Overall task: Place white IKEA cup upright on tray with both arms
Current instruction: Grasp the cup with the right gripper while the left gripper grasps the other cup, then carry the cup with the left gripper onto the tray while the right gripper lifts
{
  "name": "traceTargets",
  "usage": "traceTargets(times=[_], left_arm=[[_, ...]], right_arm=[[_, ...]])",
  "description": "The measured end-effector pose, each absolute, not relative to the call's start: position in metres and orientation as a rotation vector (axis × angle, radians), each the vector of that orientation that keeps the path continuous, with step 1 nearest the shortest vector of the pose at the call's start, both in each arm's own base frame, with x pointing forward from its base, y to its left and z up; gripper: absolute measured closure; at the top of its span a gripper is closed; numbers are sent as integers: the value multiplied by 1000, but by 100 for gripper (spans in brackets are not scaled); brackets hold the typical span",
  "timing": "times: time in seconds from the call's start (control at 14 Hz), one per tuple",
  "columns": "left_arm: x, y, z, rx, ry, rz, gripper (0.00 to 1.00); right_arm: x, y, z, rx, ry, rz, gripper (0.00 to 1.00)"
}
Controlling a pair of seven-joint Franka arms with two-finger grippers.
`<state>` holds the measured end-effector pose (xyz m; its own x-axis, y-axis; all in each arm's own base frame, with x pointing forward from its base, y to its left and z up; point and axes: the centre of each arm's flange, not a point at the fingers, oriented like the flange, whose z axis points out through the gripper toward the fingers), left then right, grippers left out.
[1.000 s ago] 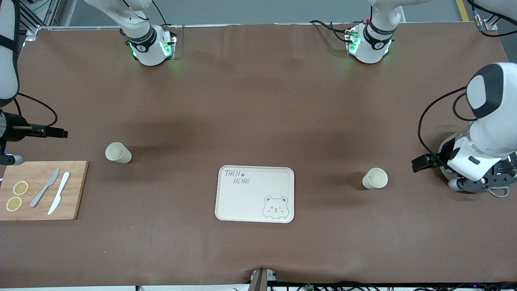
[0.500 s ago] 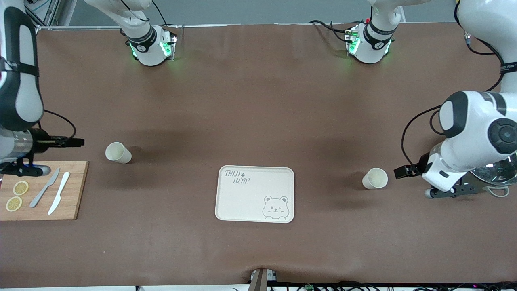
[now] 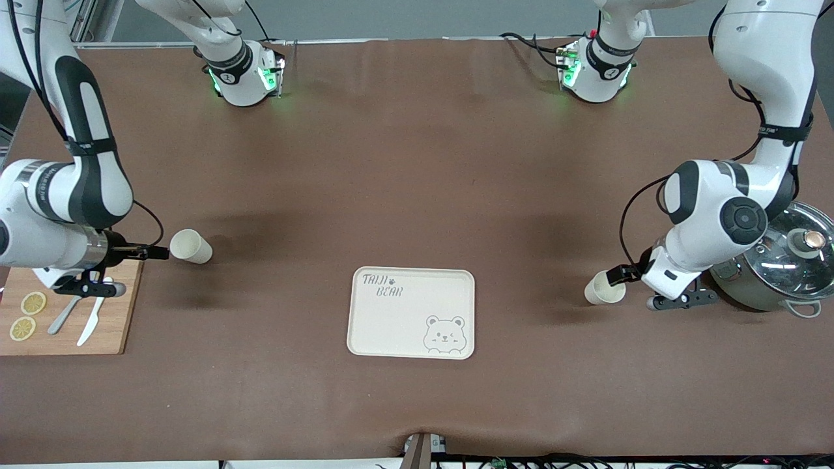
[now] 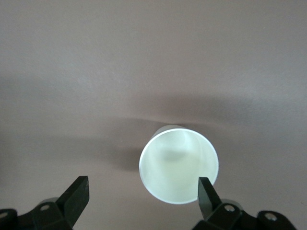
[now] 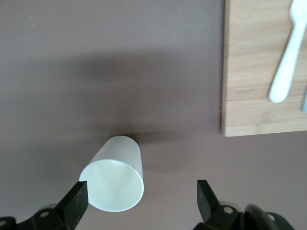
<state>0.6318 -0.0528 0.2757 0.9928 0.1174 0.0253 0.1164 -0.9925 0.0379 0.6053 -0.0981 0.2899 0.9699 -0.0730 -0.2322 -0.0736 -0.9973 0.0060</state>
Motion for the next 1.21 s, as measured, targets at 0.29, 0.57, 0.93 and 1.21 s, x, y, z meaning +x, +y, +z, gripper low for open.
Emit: traceTargets(times=[0.29,0.57,0.93,1.21], left_arm=[[629,-53,252,3095,183,18,22],[628,-54,243,3095,181,1,65],[633,-61,249,3094,160,29,96],[646,-66,272,3097,163,38,96]], right_arm=[[589,-95,259,-3117,114,355,4],[565,-92,225,-3117,112,352,14],[557,-89,220,-3105,113,404,69],[561,-88,231,-3108,136,387,96]])
